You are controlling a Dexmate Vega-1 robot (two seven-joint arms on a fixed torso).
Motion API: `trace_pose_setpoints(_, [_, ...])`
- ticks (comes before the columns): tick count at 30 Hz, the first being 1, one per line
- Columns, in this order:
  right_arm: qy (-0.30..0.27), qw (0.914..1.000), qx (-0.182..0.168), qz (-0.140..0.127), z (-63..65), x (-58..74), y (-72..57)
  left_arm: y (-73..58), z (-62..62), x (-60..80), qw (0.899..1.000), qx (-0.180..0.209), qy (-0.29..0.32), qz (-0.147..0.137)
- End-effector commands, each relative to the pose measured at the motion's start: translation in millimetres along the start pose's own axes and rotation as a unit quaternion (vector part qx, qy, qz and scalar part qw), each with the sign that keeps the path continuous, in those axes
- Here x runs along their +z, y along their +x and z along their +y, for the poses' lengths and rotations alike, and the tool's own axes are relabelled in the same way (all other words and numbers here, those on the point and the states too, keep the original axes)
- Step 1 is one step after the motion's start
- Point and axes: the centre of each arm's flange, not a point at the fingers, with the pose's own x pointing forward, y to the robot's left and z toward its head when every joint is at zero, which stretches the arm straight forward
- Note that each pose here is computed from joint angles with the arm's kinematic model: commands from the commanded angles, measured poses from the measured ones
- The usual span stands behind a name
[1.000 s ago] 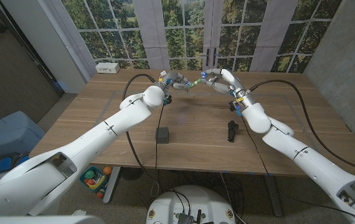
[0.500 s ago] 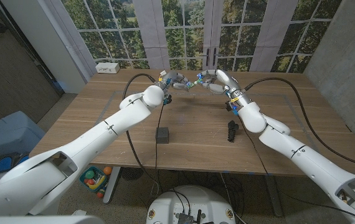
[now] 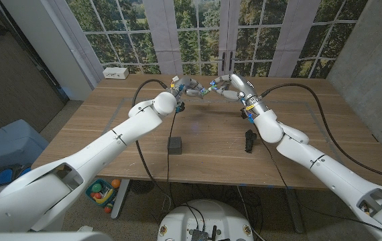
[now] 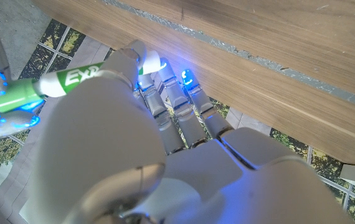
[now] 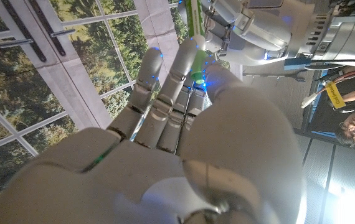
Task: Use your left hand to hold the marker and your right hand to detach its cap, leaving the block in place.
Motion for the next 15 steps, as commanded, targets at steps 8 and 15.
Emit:
trace_pose_setpoints(8, [0.014,0.9998,0.005,-0.014,-0.9,-4.6,0.7,-2.8,-1.4,5.0,1.0,0.0,-0.001,-0.007])
trace_pose_setpoints(15, [0.035,0.999,-0.012,-0.024,-2.3,-7.4,-2.7,-3.2,-2.2,4.9,1.0,0.003,-0.001,-0.007])
